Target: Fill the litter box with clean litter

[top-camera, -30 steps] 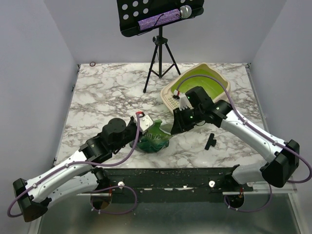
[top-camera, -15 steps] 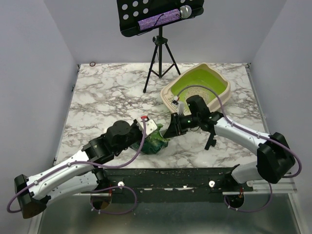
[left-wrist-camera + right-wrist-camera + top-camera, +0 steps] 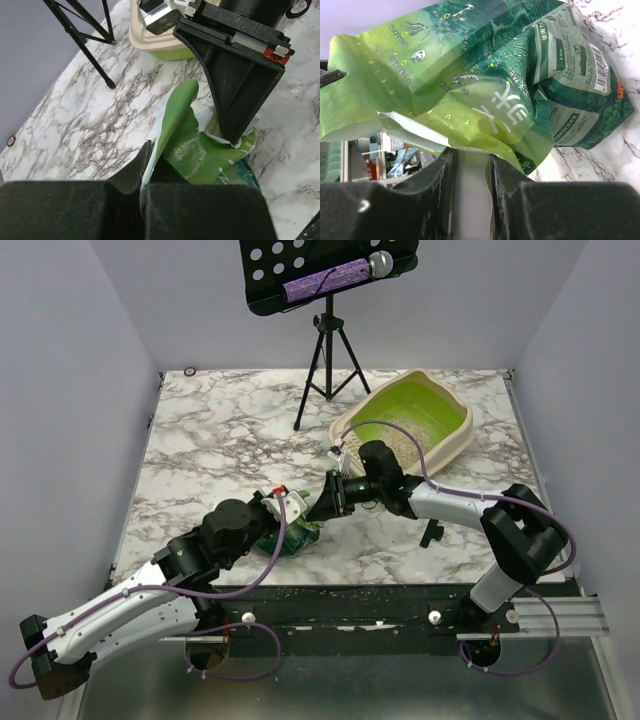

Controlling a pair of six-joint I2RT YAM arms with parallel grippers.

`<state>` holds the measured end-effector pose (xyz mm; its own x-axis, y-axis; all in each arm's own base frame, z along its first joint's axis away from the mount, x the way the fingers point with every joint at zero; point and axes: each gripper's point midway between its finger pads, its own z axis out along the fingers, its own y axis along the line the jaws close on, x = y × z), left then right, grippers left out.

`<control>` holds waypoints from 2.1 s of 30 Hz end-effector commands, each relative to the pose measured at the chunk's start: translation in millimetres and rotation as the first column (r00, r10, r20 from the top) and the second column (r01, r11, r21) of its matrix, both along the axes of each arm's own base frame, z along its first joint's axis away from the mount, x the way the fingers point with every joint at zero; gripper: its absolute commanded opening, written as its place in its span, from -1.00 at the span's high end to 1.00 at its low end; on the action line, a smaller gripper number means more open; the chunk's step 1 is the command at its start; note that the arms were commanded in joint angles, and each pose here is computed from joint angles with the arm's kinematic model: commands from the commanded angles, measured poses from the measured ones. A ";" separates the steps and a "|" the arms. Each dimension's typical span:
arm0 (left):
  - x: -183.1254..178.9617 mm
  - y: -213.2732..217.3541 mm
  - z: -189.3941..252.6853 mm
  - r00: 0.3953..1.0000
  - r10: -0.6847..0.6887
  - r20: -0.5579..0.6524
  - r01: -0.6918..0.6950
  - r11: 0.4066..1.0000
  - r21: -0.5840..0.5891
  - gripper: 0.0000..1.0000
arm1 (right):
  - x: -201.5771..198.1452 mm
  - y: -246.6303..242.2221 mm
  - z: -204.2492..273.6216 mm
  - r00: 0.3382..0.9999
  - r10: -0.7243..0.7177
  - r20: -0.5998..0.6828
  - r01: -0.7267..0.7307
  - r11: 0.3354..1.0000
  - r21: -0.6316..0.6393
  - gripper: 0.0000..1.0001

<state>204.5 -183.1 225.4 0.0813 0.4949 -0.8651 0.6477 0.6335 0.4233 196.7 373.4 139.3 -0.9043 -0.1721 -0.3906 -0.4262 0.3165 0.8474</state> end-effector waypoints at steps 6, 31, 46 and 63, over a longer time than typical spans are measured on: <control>3.9 -5.2 -16.1 0.997 0.018 -0.070 -0.014 0.998 0.060 1.00 | -14.4 10.5 33.7 0.999 0.034 -0.024 -0.028 0.977 0.213 0.99; -17.8 -35.3 -14.4 0.985 -0.173 0.004 0.173 0.982 -0.076 1.00 | -21.0 -76.9 67.6 0.995 -0.093 -0.047 0.103 0.947 0.306 0.99; -15.9 -41.5 -20.3 0.985 -0.173 0.027 0.174 0.982 -0.067 1.00 | -19.3 -129.1 61.9 0.964 -0.249 -0.097 0.266 0.920 0.287 0.99; -5.2 -27.7 5.5 0.989 -0.065 0.130 0.084 0.985 -0.152 1.00 | -33.9 -159.4 38.1 0.924 -0.354 -0.144 0.380 0.889 0.256 0.99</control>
